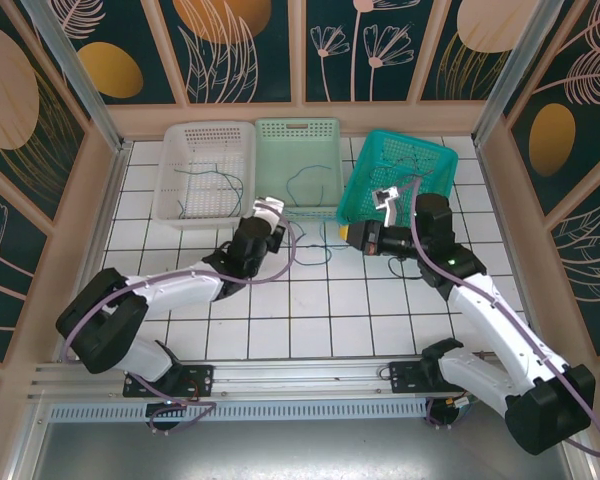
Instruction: Untangle the cables
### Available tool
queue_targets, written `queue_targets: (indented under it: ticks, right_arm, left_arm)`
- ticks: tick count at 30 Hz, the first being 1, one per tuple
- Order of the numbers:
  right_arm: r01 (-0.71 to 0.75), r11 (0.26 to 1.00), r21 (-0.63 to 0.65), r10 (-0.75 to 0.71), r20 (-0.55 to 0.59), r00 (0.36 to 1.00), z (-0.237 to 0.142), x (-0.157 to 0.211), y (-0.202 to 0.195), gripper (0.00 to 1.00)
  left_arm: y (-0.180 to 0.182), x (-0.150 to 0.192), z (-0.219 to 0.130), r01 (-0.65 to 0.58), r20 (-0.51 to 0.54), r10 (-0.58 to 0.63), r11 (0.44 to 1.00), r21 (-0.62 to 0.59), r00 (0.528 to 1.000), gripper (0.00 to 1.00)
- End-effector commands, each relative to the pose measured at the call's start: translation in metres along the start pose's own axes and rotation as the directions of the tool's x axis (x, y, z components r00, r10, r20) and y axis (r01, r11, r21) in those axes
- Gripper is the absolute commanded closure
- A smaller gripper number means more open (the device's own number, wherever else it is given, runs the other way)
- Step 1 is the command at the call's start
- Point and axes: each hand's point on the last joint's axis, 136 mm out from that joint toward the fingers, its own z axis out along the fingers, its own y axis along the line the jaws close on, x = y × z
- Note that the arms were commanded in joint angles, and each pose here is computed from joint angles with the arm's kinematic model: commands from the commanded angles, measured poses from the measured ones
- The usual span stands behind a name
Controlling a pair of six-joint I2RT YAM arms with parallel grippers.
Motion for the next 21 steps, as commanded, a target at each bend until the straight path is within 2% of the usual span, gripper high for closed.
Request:
queue_targets:
  ticks: [1, 6, 13, 19, 21]
  right_arm:
    - [0.002, 1.000, 0.021, -0.001, -0.050, 0.999, -0.011, 0.016, -0.002, 1.00]
    - [-0.025, 0.997, 0.078, 0.033, -0.110, 0.993, -0.011, 0.035, -0.019, 1.00]
    - [-0.053, 0.978, 0.202, 0.102, -0.242, 0.965, -0.010, 0.075, -0.057, 1.00]
    - [-0.009, 0.932, 0.363, 0.115, -0.271, 0.956, -0.022, 0.086, -0.086, 1.00]
    - [0.003, 0.926, 0.377, 0.108, -0.272, 0.956, -0.022, 0.084, -0.089, 1.00]
  left_arm:
    - [0.035, -0.017, -0.005, -0.065, -0.007, 0.065, 0.984, -0.169, 0.998, 1.00]
    - [0.058, -0.031, -0.006, -0.106, -0.018, 0.105, 0.956, -0.275, 0.994, 1.00]
    - [0.095, -0.071, -0.009, -0.124, 0.005, 0.137, 0.908, -0.400, 0.991, 1.00]
    - [0.133, -0.108, -0.020, -0.103, 0.035, 0.135, 0.881, -0.462, 0.990, 1.00]
    - [0.140, -0.121, -0.027, -0.095, 0.054, 0.137, 0.875, -0.475, 0.989, 1.00]
